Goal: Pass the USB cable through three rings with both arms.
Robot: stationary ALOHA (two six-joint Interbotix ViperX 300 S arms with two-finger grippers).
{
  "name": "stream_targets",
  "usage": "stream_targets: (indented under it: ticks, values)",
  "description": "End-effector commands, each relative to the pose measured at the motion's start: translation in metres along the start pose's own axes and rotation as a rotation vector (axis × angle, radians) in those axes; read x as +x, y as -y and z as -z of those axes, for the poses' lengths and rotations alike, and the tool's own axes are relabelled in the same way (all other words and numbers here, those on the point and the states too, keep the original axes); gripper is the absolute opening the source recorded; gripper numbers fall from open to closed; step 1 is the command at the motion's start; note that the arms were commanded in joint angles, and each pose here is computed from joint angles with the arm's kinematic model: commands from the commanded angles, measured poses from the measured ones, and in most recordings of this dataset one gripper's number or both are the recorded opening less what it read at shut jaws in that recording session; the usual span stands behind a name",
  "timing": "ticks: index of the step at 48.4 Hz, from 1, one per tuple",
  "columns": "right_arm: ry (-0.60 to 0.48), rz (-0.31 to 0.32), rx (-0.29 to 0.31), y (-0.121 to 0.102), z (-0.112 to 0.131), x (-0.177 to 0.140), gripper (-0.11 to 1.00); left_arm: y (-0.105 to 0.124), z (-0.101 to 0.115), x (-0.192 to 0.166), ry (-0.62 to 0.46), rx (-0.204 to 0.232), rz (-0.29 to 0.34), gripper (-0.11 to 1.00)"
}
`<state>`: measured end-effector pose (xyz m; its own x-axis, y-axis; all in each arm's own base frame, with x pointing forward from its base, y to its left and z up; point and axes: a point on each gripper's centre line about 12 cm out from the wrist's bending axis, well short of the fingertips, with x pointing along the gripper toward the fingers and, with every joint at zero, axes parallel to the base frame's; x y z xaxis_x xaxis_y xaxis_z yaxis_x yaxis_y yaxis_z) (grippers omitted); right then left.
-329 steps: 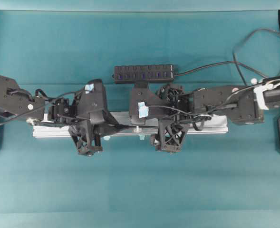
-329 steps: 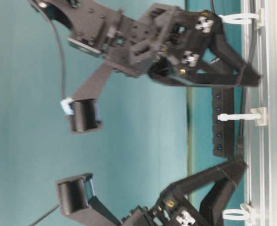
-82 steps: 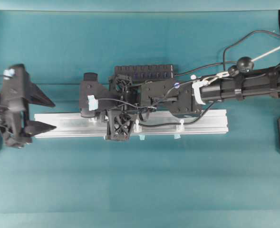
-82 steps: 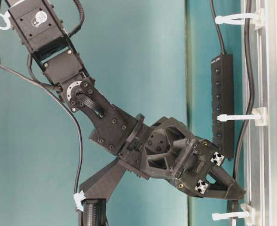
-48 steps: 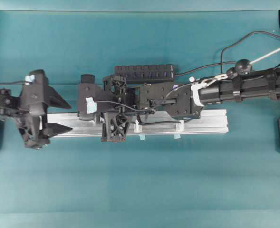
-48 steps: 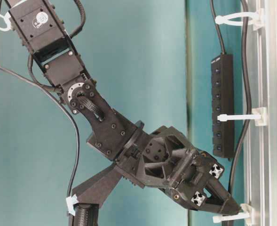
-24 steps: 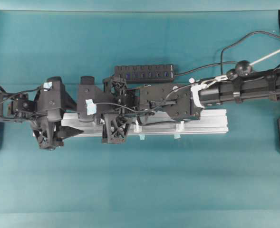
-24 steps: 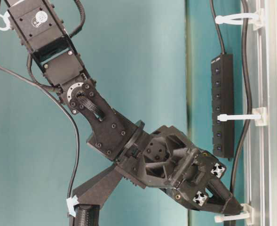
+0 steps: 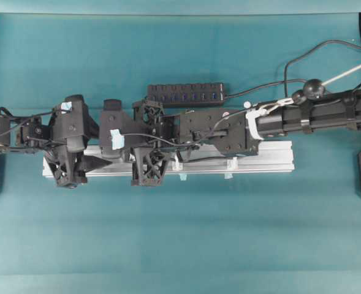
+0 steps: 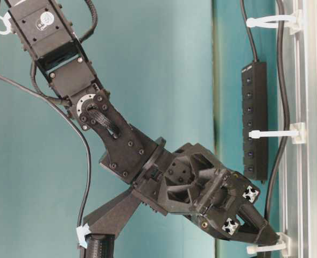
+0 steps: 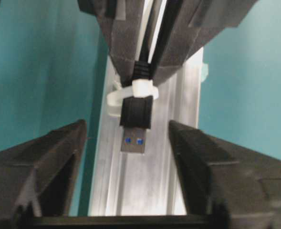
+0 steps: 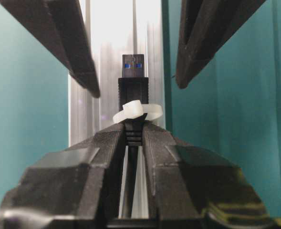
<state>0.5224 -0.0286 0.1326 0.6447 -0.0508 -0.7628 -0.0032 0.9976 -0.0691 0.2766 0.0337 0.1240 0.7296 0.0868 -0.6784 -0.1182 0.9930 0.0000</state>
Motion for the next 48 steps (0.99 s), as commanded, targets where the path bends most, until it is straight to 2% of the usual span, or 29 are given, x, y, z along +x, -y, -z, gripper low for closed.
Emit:
stream_targets:
  ticks: [1,5,17,38,42,48]
  values:
    - [0.024,-0.011,-0.014,-0.009,-0.008,-0.005,-0.05,-0.001,-0.008,0.001,0.025,0.001,-0.002,0.65]
    - [0.024,-0.011,-0.014,-0.009,-0.008,-0.005,-0.05,-0.001,-0.008,0.001,0.026,0.003,-0.002,0.57]
    - [0.018,-0.011,-0.008,-0.008,-0.006,-0.005,-0.05,-0.001,-0.009,0.001,0.028,0.003,-0.002,0.22]
    - [-0.072,-0.014,-0.006,-0.009,0.011,-0.009,-0.01,-0.001,-0.008,0.001,0.02,0.004,-0.002,0.22]
    - [-0.085,-0.015,-0.007,-0.009,0.012,-0.011,0.05,-0.001,-0.005,0.0,0.003,-0.001,-0.002,0.22]
    - [-0.088,-0.013,-0.005,-0.008,0.012,-0.016,0.22,-0.001,0.003,-0.001,-0.055,-0.001,-0.003,0.22]
